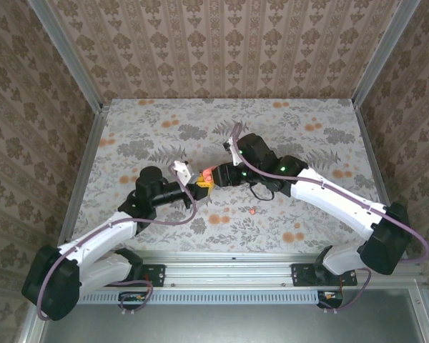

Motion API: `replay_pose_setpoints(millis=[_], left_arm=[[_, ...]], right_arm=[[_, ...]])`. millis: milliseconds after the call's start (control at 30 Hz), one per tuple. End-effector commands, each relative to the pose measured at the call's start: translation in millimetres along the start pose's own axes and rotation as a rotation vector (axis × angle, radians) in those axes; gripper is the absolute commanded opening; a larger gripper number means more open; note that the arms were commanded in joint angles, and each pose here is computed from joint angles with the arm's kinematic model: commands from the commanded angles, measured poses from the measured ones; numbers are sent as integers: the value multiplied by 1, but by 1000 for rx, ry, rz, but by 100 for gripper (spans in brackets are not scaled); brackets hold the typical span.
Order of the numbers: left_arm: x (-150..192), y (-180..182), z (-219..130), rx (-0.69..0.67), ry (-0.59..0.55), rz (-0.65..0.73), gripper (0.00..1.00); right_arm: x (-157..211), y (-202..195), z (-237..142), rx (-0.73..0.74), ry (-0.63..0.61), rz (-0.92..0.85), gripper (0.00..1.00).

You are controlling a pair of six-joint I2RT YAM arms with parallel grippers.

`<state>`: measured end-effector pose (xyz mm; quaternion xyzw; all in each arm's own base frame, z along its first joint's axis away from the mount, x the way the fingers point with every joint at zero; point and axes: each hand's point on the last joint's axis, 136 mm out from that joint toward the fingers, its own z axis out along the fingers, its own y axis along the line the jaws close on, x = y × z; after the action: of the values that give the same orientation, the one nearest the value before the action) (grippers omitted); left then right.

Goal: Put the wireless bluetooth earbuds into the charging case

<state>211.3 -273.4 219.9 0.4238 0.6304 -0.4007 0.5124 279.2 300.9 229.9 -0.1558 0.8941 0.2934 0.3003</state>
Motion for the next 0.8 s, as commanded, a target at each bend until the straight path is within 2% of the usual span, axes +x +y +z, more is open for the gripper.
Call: replay_pose_setpoints(millis=[0, 233, 333, 533, 767], left_arm=[[-9, -5, -3, 15, -38, 14, 5], [-8, -5, -3, 15, -40, 15, 5], [-7, -6, -4, 16, -43, 14, 4], [7, -12, -5, 42, -50, 12, 4], [18, -41, -8, 148, -46, 121, 5]], right_arm=[[-16, 8, -17, -36, -88, 3, 55], [-15, 9, -33, -117, -134, 24, 55], [-10, 2, -41, -109, -133, 47, 56], [17, -20, -41, -53, 0, 114, 56], [59, -61, -41, 50, 195, 262, 56]])
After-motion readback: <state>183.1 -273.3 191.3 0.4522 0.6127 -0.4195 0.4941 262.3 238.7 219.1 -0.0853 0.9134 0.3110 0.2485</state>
